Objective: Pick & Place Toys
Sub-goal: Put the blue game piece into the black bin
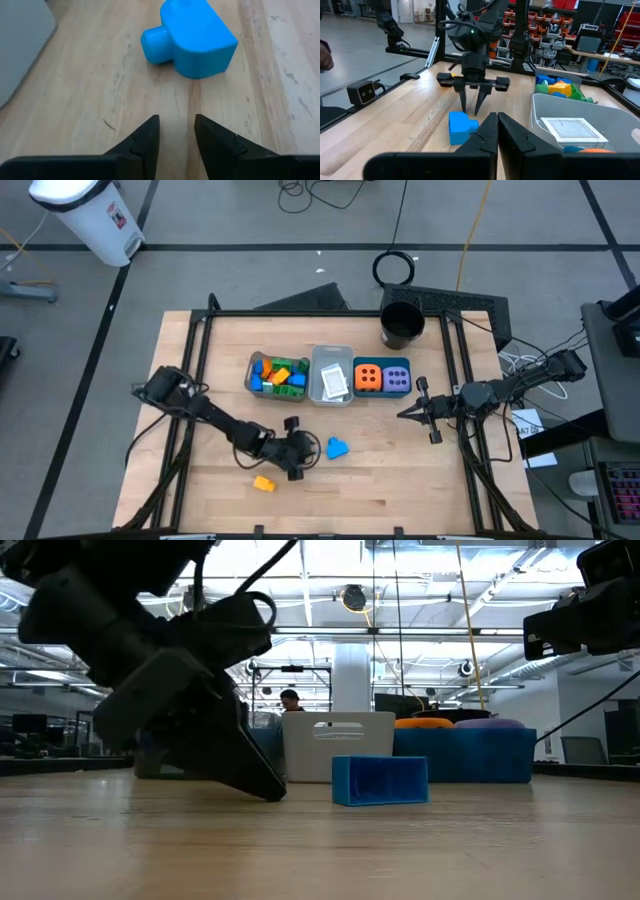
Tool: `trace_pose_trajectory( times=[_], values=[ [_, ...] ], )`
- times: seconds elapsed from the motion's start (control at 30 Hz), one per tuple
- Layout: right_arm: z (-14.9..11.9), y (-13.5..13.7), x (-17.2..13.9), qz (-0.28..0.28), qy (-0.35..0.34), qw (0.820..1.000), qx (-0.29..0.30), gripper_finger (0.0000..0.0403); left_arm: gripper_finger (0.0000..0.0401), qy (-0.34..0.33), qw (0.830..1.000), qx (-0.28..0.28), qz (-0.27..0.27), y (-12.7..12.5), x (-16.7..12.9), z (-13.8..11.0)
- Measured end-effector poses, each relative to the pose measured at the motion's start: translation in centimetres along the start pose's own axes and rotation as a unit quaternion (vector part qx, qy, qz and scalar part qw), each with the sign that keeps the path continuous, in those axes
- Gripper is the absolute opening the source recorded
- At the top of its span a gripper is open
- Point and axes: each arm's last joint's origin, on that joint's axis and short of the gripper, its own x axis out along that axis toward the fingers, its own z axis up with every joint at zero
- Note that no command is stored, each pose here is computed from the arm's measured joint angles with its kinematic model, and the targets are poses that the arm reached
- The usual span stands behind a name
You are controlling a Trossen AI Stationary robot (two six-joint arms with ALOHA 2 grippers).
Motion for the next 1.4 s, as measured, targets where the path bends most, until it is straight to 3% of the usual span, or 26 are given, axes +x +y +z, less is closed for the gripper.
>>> trace_pose_trajectory(
  times=[0.2, 0.43, 0.6, 0.73, 0.87, 1.1, 1.4],
  values=[
    [0.0, 0.0, 0.0, 0.000, 0.000, 1.000, -0.001, 0.0004, 0.0120, 0.029, 0.999, -0.001, -0.042, 0.9, -2.1, 1.3],
    [0.0, 0.0, 0.0, 0.000, 0.000, 1.000, -0.001, 0.0004, 0.0137, -0.099, 0.990, 0.089, -0.042, 1.0, -3.5, 4.6],
    [0.0, 0.0, 0.0, -0.002, 0.000, 1.000, -0.005, 0.0004, 0.0198, -0.153, 0.986, 0.035, -0.054, 2.3, -3.2, 7.0],
    [0.0, 0.0, 0.0, -0.002, 0.000, 1.000, -0.005, 0.0004, 0.0239, -0.136, 0.989, 0.015, -0.053, 3.2, -1.9, 6.9],
    [0.0, 0.0, 0.0, -0.002, 0.000, 1.000, -0.005, 0.0004, 0.0249, -0.134, 0.988, 0.020, -0.079, 2.9, -0.3, 6.1],
    [0.0, 0.0, 0.0, -0.002, 0.001, 1.000, -0.005, 0.0004, 0.0226, -0.128, 0.986, 0.038, -0.098, 1.7, 2.3, 5.7],
    [0.0, 0.0, 0.0, -0.001, 0.000, 1.000, -0.002, 0.0004, 0.0190, 0.023, 0.996, 0.036, -0.073, 1.4, 2.6, 5.4]
  ],
)
